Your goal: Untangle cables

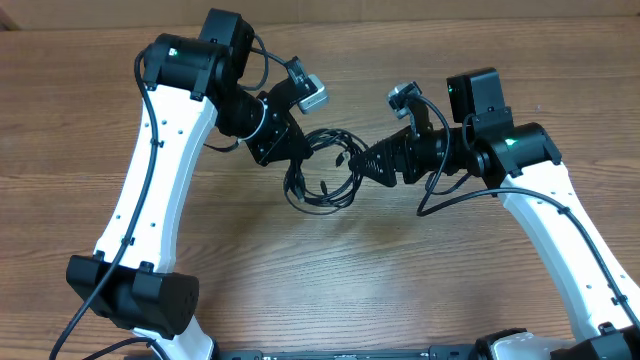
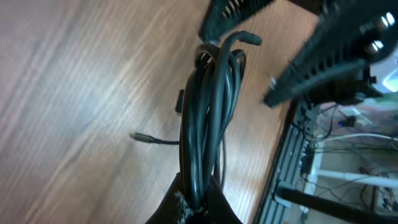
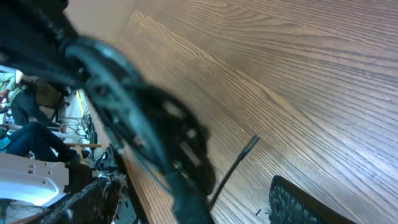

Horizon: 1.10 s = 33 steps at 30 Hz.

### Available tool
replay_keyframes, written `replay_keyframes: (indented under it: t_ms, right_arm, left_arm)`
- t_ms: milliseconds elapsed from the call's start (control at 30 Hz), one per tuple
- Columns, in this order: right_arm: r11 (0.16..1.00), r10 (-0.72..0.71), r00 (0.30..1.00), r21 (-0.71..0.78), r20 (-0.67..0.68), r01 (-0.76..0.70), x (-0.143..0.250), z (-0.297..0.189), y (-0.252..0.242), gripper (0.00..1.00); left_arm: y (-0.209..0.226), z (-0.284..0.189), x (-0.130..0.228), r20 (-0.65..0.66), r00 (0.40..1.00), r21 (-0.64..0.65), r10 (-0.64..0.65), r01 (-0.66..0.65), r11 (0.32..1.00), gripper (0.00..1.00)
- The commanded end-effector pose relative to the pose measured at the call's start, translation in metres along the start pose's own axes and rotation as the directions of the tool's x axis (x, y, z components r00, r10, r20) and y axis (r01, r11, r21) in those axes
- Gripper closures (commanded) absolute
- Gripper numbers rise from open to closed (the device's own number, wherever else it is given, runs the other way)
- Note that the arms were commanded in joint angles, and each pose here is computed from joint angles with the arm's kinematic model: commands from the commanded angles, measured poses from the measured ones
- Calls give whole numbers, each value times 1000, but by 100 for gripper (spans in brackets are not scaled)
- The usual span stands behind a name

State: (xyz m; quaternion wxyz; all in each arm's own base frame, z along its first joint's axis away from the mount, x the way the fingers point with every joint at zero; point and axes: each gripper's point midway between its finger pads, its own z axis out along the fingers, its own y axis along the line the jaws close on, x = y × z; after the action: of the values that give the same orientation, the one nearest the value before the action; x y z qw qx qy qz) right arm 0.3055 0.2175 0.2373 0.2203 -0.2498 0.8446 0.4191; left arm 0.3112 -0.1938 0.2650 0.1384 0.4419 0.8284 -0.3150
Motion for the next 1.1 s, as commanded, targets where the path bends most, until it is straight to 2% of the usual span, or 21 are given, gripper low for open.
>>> replay_keyframes:
  t_ms: [0,33,133,200,267,367,467,533,567,600,633,700,800,933,1067]
  right_arm:
    - [999,13,1000,-30,9,-12,-4,-1,8,26]
    - [999,50,999,-21,12,-49,-5,-1,7,27]
    - [982,187,981,3,51,-187,-15,-1,1,38]
    - [979,202,975,-10,95,-202,-28,-2,2,41]
    - [984,180,977,-16,113,-179,-34,-2,4,41]
    - [975,213,970,38,120,-219,-33,3,-2,42]
    - [978,195,975,56,106,-202,-30,10,3,42]
    - [991,112,991,63,74,-116,-24,20,9,40]
    - [998,-30,999,54,31,28,-17,29,18,29]
    - [973,-227,974,35,-16,227,-7,35,27,22]
    - [944,-328,944,28,-25,329,-5,37,29,21]
    - [895,-445,895,26,-24,446,-6,37,29,21]
    - [812,-583,813,28,-13,583,-10,37,30,23]
    - [759,-651,759,30,-1,650,-14,37,31,23]
    - [731,-676,732,-46,77,680,-18,39,51,23]
  left_arm:
    - [7,-8,-16,85,989,-3,-124,125,992,96]
    - [9,-8,-18,97,984,-6,-147,148,989,96]
    - [19,-9,-26,133,948,-28,-289,295,955,96]
    - [32,-11,-29,166,871,-59,-462,477,877,96]
    - [36,-12,-32,189,820,-51,-540,558,828,96]
    - [37,-12,-34,198,800,-49,-567,586,809,96]
    - [47,-13,-32,228,703,-68,-674,702,709,96]
    - [52,-14,-30,246,620,-69,-745,778,625,96]
    - [54,-14,-28,253,568,-66,-783,818,571,95]
    - [56,-16,-24,260,458,-48,-850,885,463,96]
    - [51,-16,-21,234,408,-14,-882,909,416,95]
    - [43,-20,-21,184,394,51,-901,911,409,94]
    - [31,-35,-20,91,328,191,-940,921,340,93]
    - [16,-55,-31,31,379,363,-925,858,363,93]
    - [15,-55,-30,33,387,365,-921,854,372,92]
